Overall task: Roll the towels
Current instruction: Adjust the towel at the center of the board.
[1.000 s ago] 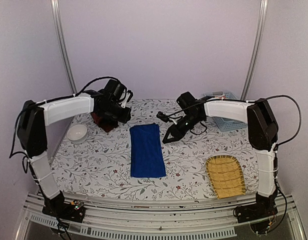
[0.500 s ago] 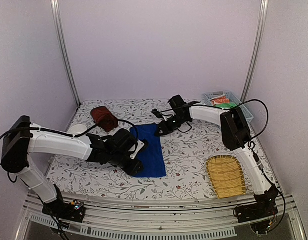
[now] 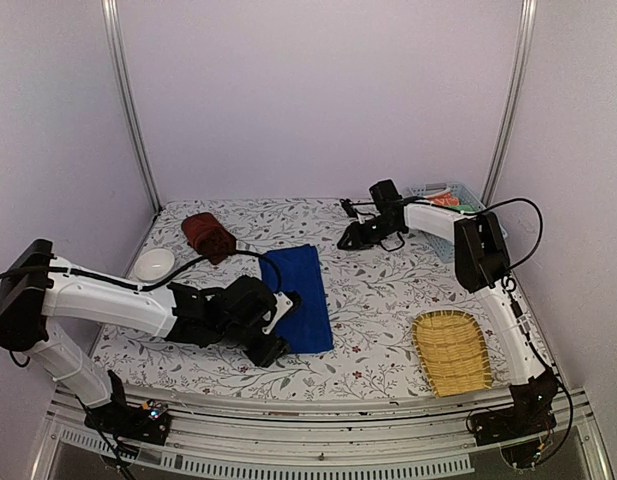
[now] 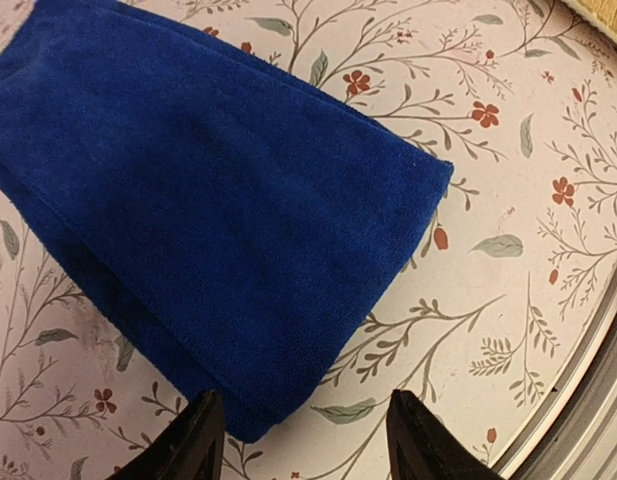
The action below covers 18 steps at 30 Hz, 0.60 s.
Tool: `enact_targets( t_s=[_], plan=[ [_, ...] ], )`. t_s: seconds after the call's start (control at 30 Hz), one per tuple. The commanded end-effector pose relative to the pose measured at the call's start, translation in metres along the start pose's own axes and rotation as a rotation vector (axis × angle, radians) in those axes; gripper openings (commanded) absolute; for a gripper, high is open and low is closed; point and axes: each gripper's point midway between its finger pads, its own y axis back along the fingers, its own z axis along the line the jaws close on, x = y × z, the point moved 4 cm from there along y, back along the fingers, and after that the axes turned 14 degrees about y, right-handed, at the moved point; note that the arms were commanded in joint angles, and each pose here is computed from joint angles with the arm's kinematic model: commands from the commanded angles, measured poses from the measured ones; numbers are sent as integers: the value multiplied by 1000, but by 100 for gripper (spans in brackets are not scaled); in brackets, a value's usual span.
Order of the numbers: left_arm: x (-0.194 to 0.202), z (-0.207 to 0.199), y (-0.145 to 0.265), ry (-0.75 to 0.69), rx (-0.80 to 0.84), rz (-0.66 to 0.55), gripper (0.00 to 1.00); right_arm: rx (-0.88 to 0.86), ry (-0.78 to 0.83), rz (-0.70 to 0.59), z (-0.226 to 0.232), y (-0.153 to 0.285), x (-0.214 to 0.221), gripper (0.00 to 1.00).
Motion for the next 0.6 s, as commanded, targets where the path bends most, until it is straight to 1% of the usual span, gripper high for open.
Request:
enact_targets(
  t_s=[0.0, 0.13, 0.17, 0.27, 0.4, 0.57],
  plan=[
    [-10, 0, 5, -79, -25, -43, 59, -84, -20, 19, 4, 3, 10, 27],
    [-6, -2, 6, -210, 1, -33, 62, -160, 47, -17, 34, 38, -6, 28],
    [-4, -2, 6, -246, 7, -24, 62, -173, 85, -43, 47, 56, -16, 28],
    [1, -5, 4, -355, 28, 22, 61, -207, 176, -88, 77, 99, -26, 28],
    [3, -6, -5, -457, 38, 87, 56, -217, 248, -101, 105, 135, -14, 29],
    [6, -3, -22, -516, 37, 141, 50, -270, 276, -105, 133, 161, 13, 28]
  ],
)
